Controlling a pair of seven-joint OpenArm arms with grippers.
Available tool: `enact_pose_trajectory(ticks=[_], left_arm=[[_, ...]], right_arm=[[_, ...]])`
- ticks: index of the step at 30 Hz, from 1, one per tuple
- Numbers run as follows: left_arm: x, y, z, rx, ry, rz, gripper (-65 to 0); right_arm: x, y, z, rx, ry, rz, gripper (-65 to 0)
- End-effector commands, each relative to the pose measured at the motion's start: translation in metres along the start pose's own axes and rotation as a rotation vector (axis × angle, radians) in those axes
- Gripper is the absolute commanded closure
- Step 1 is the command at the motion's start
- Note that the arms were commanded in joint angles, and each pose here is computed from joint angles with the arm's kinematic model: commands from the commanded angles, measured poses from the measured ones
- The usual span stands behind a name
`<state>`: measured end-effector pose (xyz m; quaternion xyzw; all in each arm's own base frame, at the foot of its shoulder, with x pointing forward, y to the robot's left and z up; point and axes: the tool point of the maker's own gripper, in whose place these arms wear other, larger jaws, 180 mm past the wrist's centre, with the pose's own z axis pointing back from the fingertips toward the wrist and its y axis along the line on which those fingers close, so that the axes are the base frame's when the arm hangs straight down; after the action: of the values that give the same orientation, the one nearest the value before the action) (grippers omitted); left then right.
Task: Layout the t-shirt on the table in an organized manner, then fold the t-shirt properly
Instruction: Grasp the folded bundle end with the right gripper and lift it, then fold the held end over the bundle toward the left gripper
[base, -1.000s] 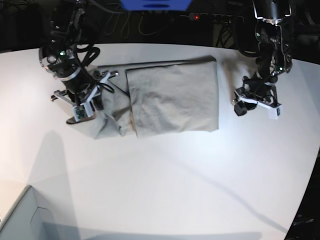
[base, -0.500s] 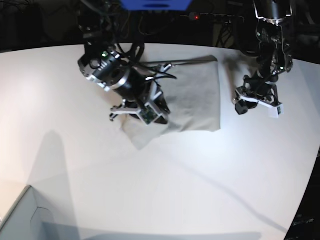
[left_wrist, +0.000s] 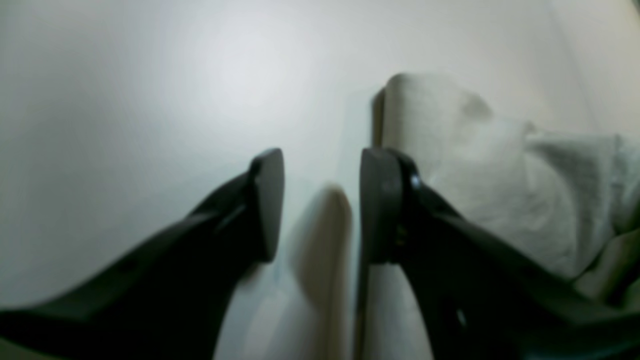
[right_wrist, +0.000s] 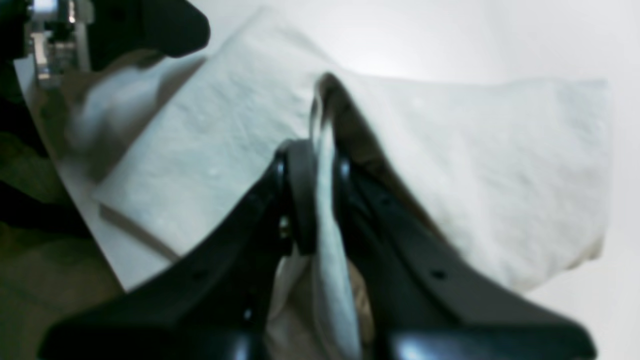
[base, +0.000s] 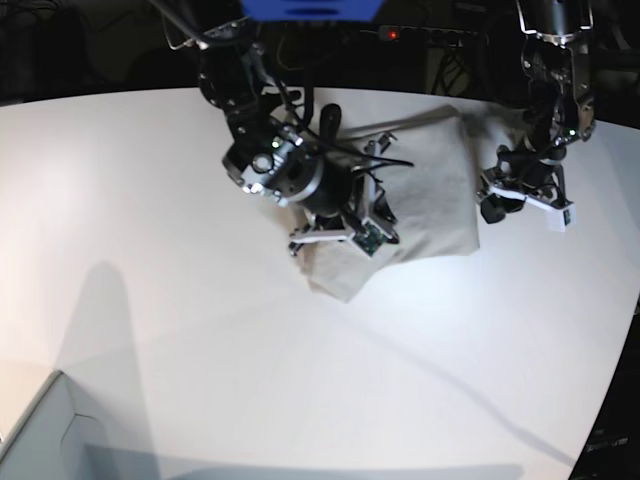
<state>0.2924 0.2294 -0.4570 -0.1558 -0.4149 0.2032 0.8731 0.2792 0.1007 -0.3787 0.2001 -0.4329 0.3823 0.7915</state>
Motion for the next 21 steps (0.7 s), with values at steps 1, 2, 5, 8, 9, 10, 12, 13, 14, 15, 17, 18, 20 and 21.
enact_pose_trajectory(ticks=[1,2,5,8,9,10,12,13,14,15,17,18,20,21], left_arm=[[0.015,-0.004,-0.002,-0.015,-0.037,-0.008,-24.7],[0.014,-0.003,-0.003,-0.012,-0.033,-0.013,-24.7],[0.014,-0.006,-0.005,-0.007,-0.031,-0.036,-24.2],[0.009,-0.013,-0.008,-0.011,-0.025,-0.045,-23.7],[0.007,-0.013,-0.009,-0.008,-0.021,-0.052,-21.7],[0.007,-0.013,-0.009,-0.004,-0.018,-0.065,-18.4],[0.006,-0.020,-0.012,-0.020,-0.011,-0.086,-10.5],[0.008,-0.027,-0.015,-0.035,-0.011,-0.098,-6.5],[0.009,-0.031,-0.017,-0.044,-0.007,-0.113,-3.6],[0.008,-0.034,-0.019,-0.053,0.000,-0.122,-1.2],[0.003,-0.036,-0.021,-0.059,0.015,-0.127,0.0],[0.003,-0.036,-0.022,-0.059,0.018,-0.126,-0.5],[0.006,-0.039,-0.027,-0.064,0.017,-0.124,-3.0],[0.005,-0.038,-0.028,-0.061,0.022,-0.121,-3.6]], right_arm=[[0.024,0.002,-0.001,0.001,-0.074,-0.001,0.0],[0.026,0.007,-0.002,0.013,-0.076,0.008,0.0],[0.026,0.017,-0.004,0.030,-0.062,0.055,0.0],[0.021,0.025,-0.006,0.026,-0.028,0.133,0.0],[0.021,0.027,-0.007,0.028,-0.024,0.148,0.0],[0.022,0.028,-0.007,0.030,-0.022,0.156,0.0],[0.024,0.033,-0.008,0.040,-0.025,0.171,0.0],[0.027,0.036,-0.009,0.048,-0.030,0.183,0.0],[0.029,0.040,-0.010,0.059,-0.034,0.193,0.0],[0.030,0.044,-0.010,0.067,-0.034,0.204,0.0],[0.035,0.053,-0.012,0.082,-0.038,0.249,0.0],[0.037,0.058,-0.014,0.091,-0.035,0.281,0.0],[0.039,0.064,-0.017,0.100,-0.031,0.328,0.0],[0.039,0.065,-0.018,0.100,-0.030,0.331,0.0]])
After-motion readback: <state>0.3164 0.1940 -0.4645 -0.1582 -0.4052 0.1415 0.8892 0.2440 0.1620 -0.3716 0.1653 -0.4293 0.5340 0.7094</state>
